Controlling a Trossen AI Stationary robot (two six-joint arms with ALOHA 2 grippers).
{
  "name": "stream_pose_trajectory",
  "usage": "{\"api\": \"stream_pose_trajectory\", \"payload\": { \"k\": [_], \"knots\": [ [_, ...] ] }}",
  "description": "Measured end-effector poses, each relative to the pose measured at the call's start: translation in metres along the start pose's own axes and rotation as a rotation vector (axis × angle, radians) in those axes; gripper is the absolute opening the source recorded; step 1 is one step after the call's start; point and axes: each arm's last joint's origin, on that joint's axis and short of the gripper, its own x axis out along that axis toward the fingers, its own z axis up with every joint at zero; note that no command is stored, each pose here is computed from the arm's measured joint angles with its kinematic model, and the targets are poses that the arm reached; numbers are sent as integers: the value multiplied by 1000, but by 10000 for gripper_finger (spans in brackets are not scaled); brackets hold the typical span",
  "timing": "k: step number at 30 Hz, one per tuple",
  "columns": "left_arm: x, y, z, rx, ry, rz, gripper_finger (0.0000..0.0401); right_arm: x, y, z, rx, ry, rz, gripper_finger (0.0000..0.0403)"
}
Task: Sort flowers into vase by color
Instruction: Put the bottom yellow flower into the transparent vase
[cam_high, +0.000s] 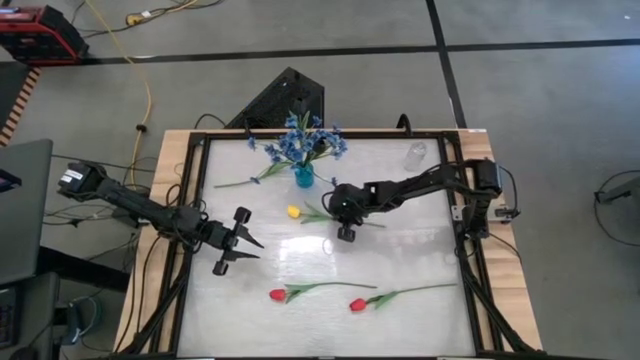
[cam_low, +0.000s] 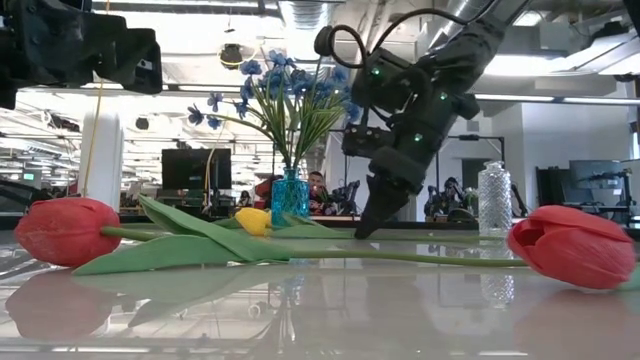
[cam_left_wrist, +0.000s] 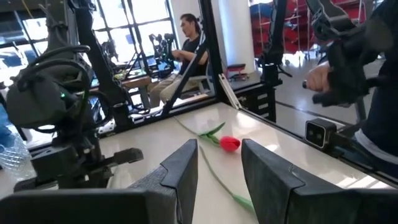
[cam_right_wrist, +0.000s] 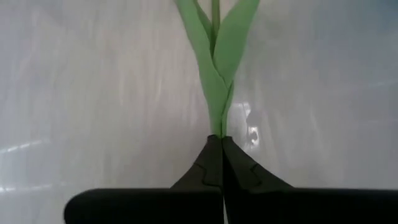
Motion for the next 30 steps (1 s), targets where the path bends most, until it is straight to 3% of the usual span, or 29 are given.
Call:
{"api": "stream_pose_trajectory", "payload": {
  "k": [5, 9, 13, 19, 22, 30],
  "knots": [
    [0, 0, 0, -6, 1, 0, 114, -35, 14, 1, -74, -44, 12, 15],
    [0, 0, 0, -16, 5, 0, 114, -83, 20, 5, -204, -284, -7, 15],
    [0, 0, -2, -26, 17, -1, 114, -117, 15, -19, -234, -412, -11, 15],
    [0, 0, -2, -26, 25, 0, 114, -167, -4, -61, -180, -714, -73, 15],
    [0, 0, -2, -26, 25, 3, 114, -189, -15, -80, -154, -877, -168, 15],
    [0, 0, -2, -26, 22, 5, 114, -226, -48, -116, -48, -1233, -592, 15]
  ]
}}
